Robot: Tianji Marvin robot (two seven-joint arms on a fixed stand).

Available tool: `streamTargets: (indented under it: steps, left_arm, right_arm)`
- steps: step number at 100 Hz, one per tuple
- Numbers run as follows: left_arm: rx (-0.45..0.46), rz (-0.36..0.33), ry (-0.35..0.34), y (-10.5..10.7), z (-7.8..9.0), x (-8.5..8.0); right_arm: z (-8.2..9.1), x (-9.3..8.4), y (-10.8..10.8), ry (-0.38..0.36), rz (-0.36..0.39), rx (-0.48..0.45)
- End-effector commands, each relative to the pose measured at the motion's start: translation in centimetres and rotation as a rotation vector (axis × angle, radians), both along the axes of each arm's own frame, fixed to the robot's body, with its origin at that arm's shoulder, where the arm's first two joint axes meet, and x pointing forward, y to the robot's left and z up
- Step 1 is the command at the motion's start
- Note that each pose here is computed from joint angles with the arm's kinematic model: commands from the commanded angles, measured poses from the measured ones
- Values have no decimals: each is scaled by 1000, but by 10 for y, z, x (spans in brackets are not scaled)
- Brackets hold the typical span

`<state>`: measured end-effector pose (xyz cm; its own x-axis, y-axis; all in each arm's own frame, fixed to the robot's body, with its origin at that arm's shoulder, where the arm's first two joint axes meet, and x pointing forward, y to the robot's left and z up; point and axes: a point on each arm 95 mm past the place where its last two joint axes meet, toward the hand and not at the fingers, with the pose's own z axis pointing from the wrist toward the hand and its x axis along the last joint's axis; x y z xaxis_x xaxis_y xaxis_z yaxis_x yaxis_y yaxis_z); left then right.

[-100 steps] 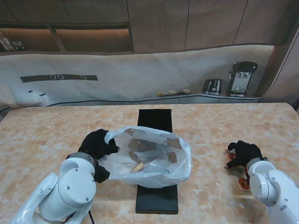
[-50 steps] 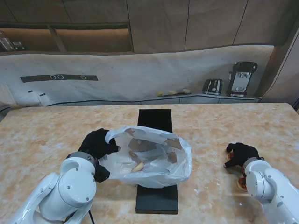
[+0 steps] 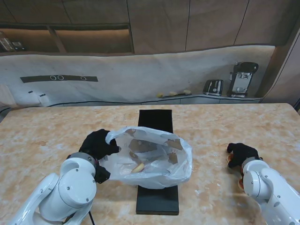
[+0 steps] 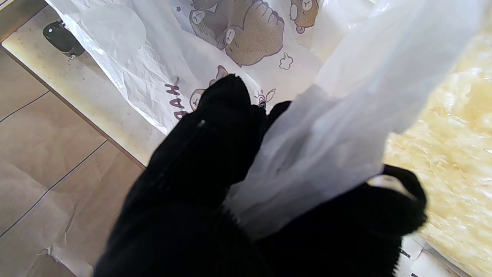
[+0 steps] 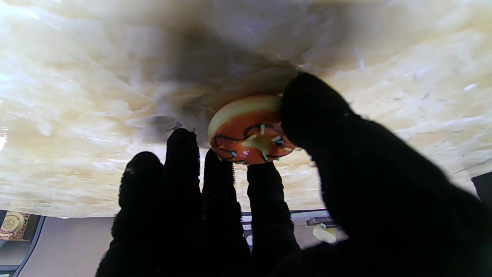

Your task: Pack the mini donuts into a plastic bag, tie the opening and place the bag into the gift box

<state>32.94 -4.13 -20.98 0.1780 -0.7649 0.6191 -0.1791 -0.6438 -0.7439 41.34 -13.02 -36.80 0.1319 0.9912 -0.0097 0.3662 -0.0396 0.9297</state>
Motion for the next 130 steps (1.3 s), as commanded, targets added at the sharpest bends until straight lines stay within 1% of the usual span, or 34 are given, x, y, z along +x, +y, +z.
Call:
streamTargets:
  steps: [1, 9, 20, 29, 55, 65, 75, 90, 105, 115, 130]
  left_arm:
    - [-7, -11, 4, -1, 2, -3]
    - [-6, -8, 4, -1, 2, -3]
    - [-6, -8, 7, -1, 1, -3]
    - [-5, -12, 9, -1, 1, -3]
    - [-13, -11, 2, -1, 3, -2]
    - [-16, -11, -1, -1, 3, -2]
    - [-17, -11, -2, -1, 3, -2]
    - [-17, -8, -9, 0, 5, -1]
    - [-16, -7, -14, 0, 6, -1]
    - [-17, -6, -15, 0, 6, -1]
    - [-18, -6, -14, -1, 6, -1]
  right_arm:
    - [-30, -16, 1, 89, -11, 4]
    - [-32, -16, 3, 87, -20, 8]
    - [-36, -16, 6, 98, -51, 35]
    - [-37, -16, 7, 92, -57, 48]
    - [-29, -11, 8, 17, -60, 92]
    - [-24, -10, 10, -16, -74, 122]
    - [-17, -9, 12, -57, -69, 143]
    - [-3, -6, 16, -127, -46, 183]
    - [18, -6, 22, -199, -20, 236]
    - [37, -7, 29, -242, 10, 287]
    - [75, -9, 47, -300, 93, 370]
